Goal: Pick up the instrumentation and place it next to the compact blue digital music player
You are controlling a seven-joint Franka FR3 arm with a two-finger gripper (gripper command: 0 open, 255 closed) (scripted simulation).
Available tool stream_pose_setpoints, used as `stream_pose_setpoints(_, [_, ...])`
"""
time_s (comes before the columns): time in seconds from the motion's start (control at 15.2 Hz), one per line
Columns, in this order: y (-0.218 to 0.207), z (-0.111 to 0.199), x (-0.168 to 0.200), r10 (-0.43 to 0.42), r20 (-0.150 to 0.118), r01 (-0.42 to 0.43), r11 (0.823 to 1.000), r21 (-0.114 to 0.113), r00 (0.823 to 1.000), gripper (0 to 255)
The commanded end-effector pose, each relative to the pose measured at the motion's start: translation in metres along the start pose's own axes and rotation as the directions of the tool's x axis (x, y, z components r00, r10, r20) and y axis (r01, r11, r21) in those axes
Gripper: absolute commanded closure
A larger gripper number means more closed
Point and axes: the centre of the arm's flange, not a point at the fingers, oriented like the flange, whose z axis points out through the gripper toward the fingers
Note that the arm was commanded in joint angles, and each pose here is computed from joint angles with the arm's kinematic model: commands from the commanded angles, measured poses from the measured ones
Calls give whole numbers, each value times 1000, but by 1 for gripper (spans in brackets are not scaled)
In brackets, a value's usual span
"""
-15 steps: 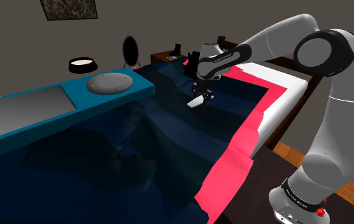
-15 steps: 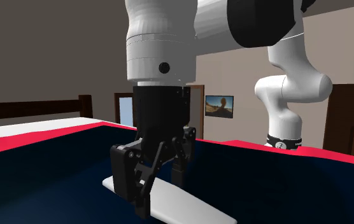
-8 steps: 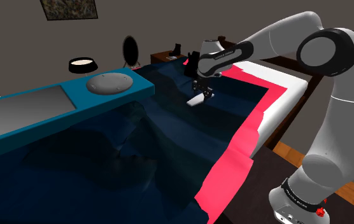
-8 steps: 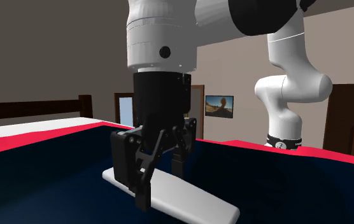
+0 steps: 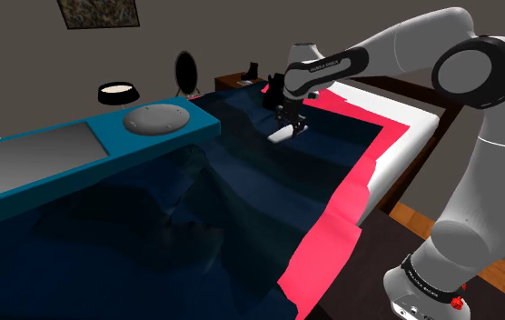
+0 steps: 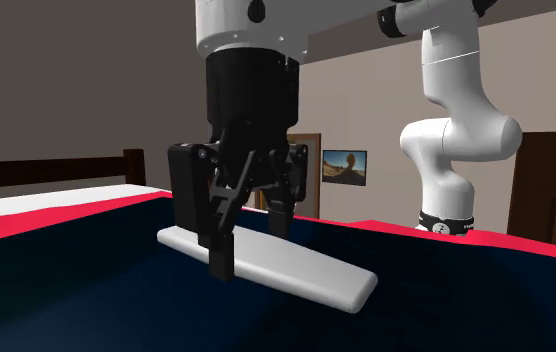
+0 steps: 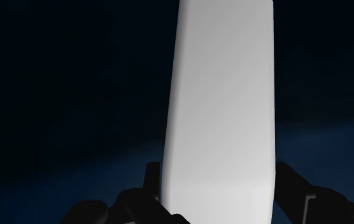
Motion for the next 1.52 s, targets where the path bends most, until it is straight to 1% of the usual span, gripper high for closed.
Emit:
stream_pose_setpoints(0.0, [-1,-10,-1,0,0,0,1000,0,1000,255])
stream_pose_setpoints(1.12, [-1,-100,0,0,0,0,1000,0,1000,255])
stream_pose_setpoints(1.19, [-1,-101,0,0,0,0,1000,0,1000,255])
stream_pose_setpoints(1.45, [-2,-101,-53,0,0,0,1000,0,1000,255])
